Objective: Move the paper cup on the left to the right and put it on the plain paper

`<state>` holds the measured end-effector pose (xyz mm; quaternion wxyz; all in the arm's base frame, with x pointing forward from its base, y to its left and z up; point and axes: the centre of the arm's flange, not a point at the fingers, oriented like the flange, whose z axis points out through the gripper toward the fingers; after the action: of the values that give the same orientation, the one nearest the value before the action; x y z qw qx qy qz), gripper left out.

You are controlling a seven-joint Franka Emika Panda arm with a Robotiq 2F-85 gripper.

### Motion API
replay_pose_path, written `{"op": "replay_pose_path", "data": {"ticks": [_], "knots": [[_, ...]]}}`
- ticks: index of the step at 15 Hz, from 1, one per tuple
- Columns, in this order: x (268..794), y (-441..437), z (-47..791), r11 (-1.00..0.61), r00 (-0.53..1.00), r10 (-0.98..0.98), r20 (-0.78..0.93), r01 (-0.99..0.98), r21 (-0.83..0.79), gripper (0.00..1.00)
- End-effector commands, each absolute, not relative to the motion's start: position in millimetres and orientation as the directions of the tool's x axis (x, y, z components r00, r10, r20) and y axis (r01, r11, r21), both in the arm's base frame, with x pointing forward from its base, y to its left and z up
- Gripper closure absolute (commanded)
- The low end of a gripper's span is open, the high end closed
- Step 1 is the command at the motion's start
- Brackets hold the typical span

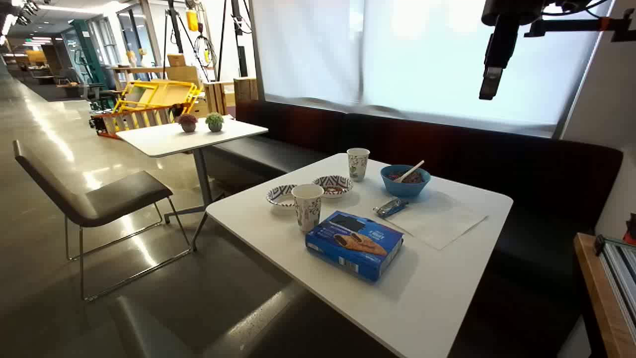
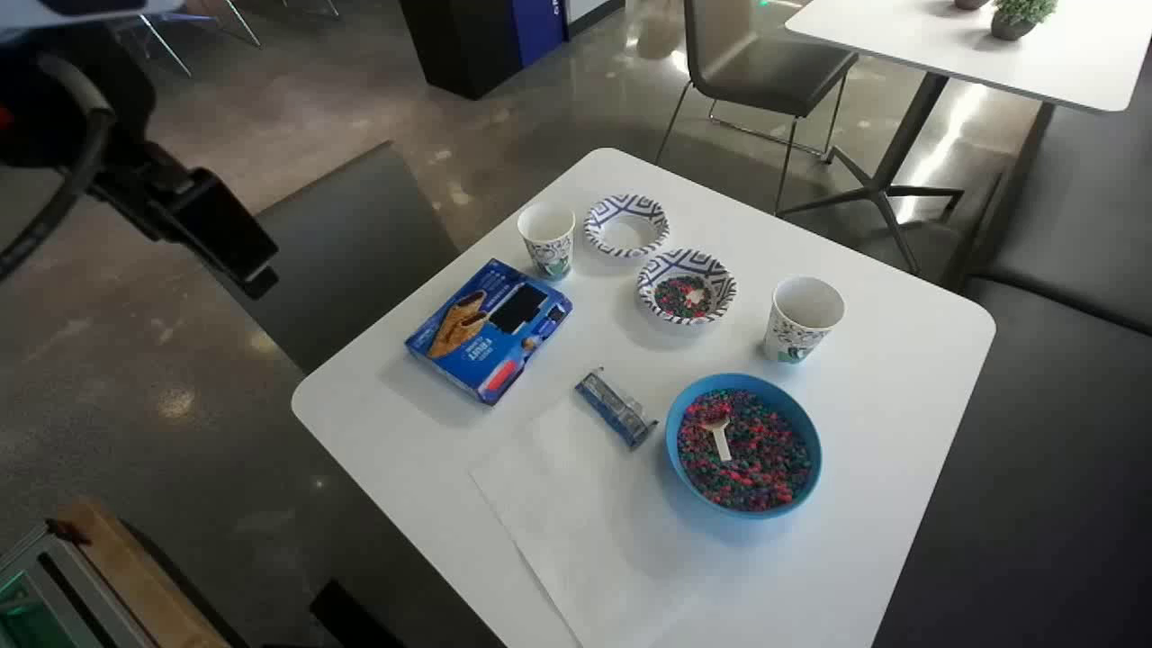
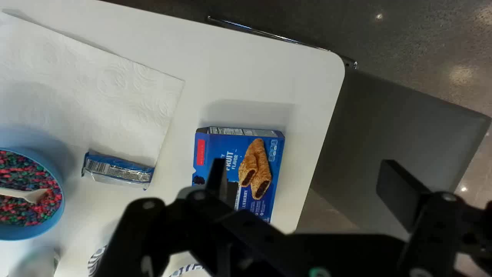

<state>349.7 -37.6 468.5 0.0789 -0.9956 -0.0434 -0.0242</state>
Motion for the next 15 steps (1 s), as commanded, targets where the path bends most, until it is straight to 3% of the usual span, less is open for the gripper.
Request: {"op": "replay_pose_path", "data": {"ticks": [1,7,15], "knots": [[349.7,-37.6,468.5,-0.984,0.995,0.083,0.055,0.09,-0.155,0.0],[349.7,-37.6,468.4,-0.984,0.995,0.083,0.055,0.09,-0.155,0.0],[461.4,57.4,493.7,-0.98,0.982,-0.187,0.003,-0.186,-0.063,0.0]]}}
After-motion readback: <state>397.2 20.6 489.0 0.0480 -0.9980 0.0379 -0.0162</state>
